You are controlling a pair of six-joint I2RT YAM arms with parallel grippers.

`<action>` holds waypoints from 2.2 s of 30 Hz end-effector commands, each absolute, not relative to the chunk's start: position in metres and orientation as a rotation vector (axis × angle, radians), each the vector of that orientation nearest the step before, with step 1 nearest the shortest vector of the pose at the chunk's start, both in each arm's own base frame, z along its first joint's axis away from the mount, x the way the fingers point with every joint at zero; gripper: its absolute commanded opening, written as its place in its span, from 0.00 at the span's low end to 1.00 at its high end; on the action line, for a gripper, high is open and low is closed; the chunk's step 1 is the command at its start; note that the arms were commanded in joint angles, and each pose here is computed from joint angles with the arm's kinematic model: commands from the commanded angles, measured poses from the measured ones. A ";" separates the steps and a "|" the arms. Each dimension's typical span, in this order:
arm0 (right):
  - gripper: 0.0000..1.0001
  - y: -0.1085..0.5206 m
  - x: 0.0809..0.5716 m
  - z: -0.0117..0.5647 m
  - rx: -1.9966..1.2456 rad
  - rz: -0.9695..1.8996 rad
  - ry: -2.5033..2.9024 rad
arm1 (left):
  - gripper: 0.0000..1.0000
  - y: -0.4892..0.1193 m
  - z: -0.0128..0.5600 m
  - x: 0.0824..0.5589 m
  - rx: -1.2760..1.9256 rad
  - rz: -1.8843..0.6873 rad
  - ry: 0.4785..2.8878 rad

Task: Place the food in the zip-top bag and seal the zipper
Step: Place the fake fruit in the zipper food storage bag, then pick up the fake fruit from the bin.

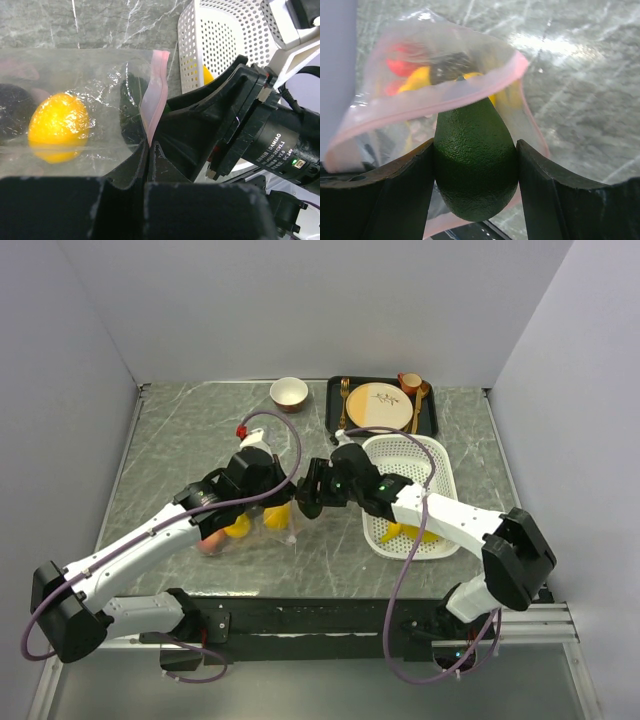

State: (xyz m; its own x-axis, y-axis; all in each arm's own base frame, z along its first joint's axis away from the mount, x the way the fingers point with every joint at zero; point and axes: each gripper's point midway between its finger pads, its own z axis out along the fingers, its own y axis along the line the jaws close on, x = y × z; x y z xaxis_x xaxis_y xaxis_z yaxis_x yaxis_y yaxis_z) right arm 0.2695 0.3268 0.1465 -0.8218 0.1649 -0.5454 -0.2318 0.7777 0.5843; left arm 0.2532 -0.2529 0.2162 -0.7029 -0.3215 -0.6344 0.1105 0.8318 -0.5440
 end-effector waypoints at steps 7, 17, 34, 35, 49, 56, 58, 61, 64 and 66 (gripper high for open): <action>0.89 0.354 0.281 0.179 -0.127 1.006 2.263 | 0.01 -0.256 0.245 0.259 -0.185 -0.773 2.163; 0.96 0.291 0.302 0.198 -0.009 0.759 2.182 | 0.01 -0.246 0.245 0.260 -0.219 -0.742 2.139; 0.95 0.070 0.274 0.108 0.533 0.107 2.377 | 0.01 -0.264 0.236 0.265 -0.161 -0.767 2.171; 0.91 0.067 0.272 0.107 0.564 0.110 2.393 | 0.01 -0.265 0.235 0.266 -0.156 -0.767 2.173; 0.86 0.046 0.251 0.086 0.951 0.022 2.341 | 0.01 -0.263 0.232 0.262 -0.147 -0.765 2.185; 0.88 0.036 0.252 0.071 1.065 0.037 2.342 | 0.01 -0.265 0.228 0.262 -0.135 -0.761 2.206; 0.89 0.034 0.252 0.067 1.086 0.034 2.338 | 0.01 -0.266 0.227 0.262 -0.132 -0.758 2.211; 0.89 0.032 0.256 0.069 1.091 0.049 2.332 | 0.01 -0.264 0.226 0.261 -0.137 -0.750 2.213; 0.89 0.036 0.264 0.086 1.038 0.133 2.276 | 0.01 -0.263 0.225 0.261 -0.141 -0.748 2.212; 0.89 0.037 0.267 0.099 1.014 0.168 2.233 | 0.01 -0.263 0.224 0.261 -0.141 -0.748 2.212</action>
State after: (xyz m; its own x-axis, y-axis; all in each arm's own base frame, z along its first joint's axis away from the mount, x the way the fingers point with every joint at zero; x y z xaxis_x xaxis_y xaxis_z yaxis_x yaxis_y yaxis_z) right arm 0.2575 0.0351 0.0749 -0.5247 0.7042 -0.4783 0.6699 0.6883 0.2786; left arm 0.2584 -0.2581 0.2076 -0.7102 -0.3152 -0.6295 0.1033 0.8378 -0.5361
